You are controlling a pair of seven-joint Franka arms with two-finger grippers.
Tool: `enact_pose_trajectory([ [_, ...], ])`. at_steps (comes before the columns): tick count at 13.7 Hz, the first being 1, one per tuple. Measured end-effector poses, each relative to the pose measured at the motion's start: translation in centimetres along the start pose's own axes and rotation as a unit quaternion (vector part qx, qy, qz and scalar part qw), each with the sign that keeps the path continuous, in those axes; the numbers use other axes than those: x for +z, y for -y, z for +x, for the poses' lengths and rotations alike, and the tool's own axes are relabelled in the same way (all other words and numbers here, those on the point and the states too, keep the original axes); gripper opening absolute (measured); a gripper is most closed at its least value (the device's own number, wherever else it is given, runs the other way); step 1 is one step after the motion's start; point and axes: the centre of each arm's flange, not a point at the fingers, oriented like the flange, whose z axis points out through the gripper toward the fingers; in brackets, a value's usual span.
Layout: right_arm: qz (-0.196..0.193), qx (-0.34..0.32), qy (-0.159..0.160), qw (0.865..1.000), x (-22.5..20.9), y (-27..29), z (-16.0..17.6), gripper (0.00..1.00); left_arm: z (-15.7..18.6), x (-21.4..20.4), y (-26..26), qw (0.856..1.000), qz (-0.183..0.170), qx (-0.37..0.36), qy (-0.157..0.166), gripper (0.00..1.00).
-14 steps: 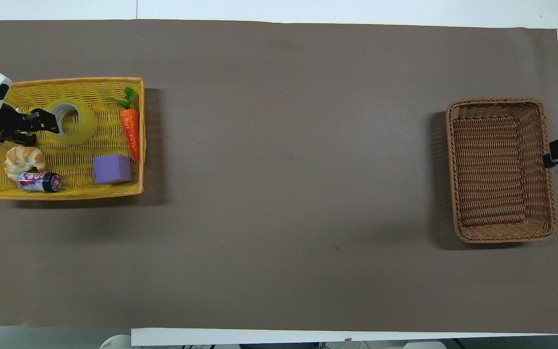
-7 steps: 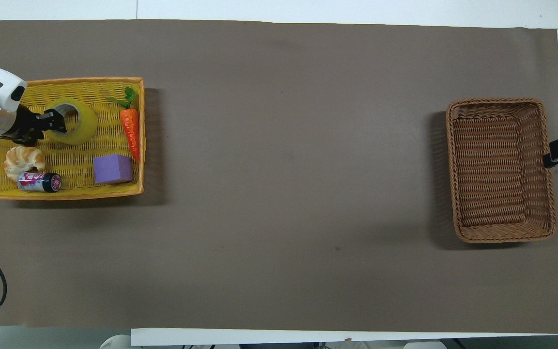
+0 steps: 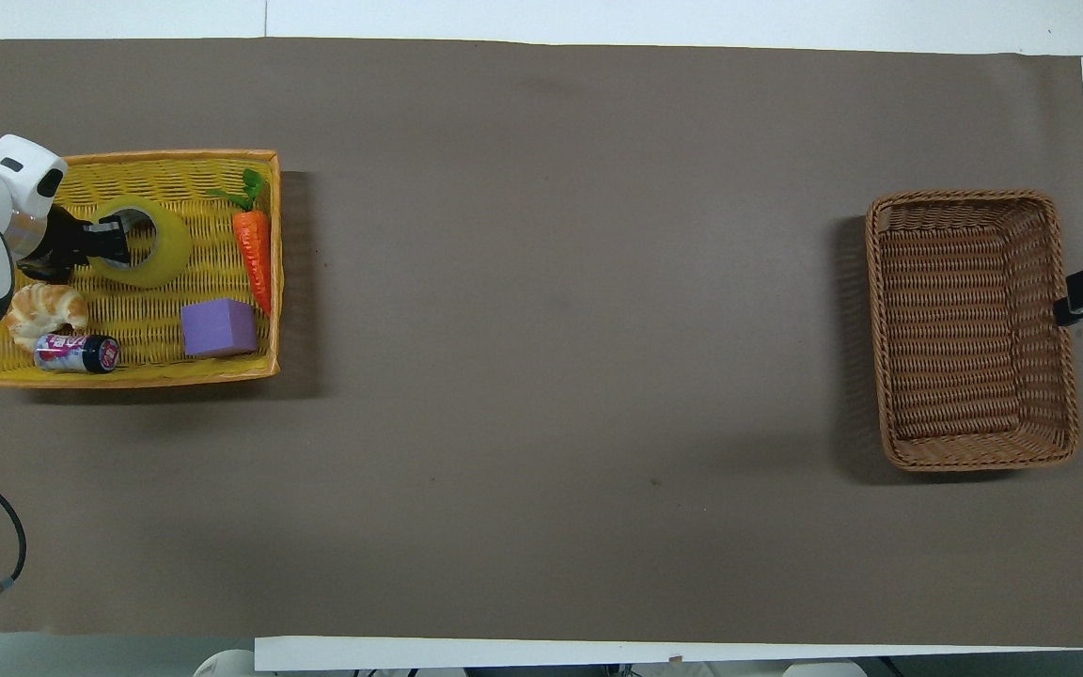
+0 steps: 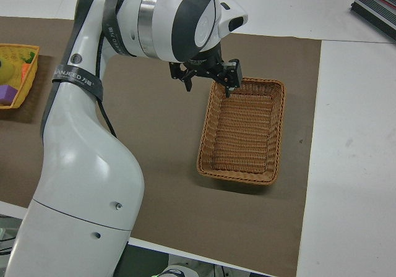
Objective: Move tape to another basket
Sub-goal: 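Lift the tape roll with the left gripper while the right gripper approaches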
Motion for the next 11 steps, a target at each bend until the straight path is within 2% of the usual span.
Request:
enact_pose_trajectory([
  [2,0.000,0.000,0.000,1.000,0.0,0.0,0.0,1.00,0.8,-2.2,-0.4,0.999,-0.015,-0.018,0.032,0.22],
  [3,0.000,0.000,0.000,1.000,0.0,0.0,0.0,1.00,1.5,-4.7,-1.0,0.998,-0.033,-0.036,0.045,0.22],
  [5,0.000,0.000,0.000,1.000,0.0,0.0,0.0,1.00,2.1,-10.5,-4.2,0.994,-0.064,-0.073,0.052,0.22],
  [8,0.000,0.000,0.000,1.000,0.0,0.0,0.0,1.00,-1.4,-15.8,-14.1,0.985,-0.101,-0.117,0.075,0.22],
  [11,0.000,0.000,0.000,1.000,0.0,0.0,0.0,1.00,-6.1,-19.1,-22.6,0.982,-0.123,-0.106,0.092,0.22],
])
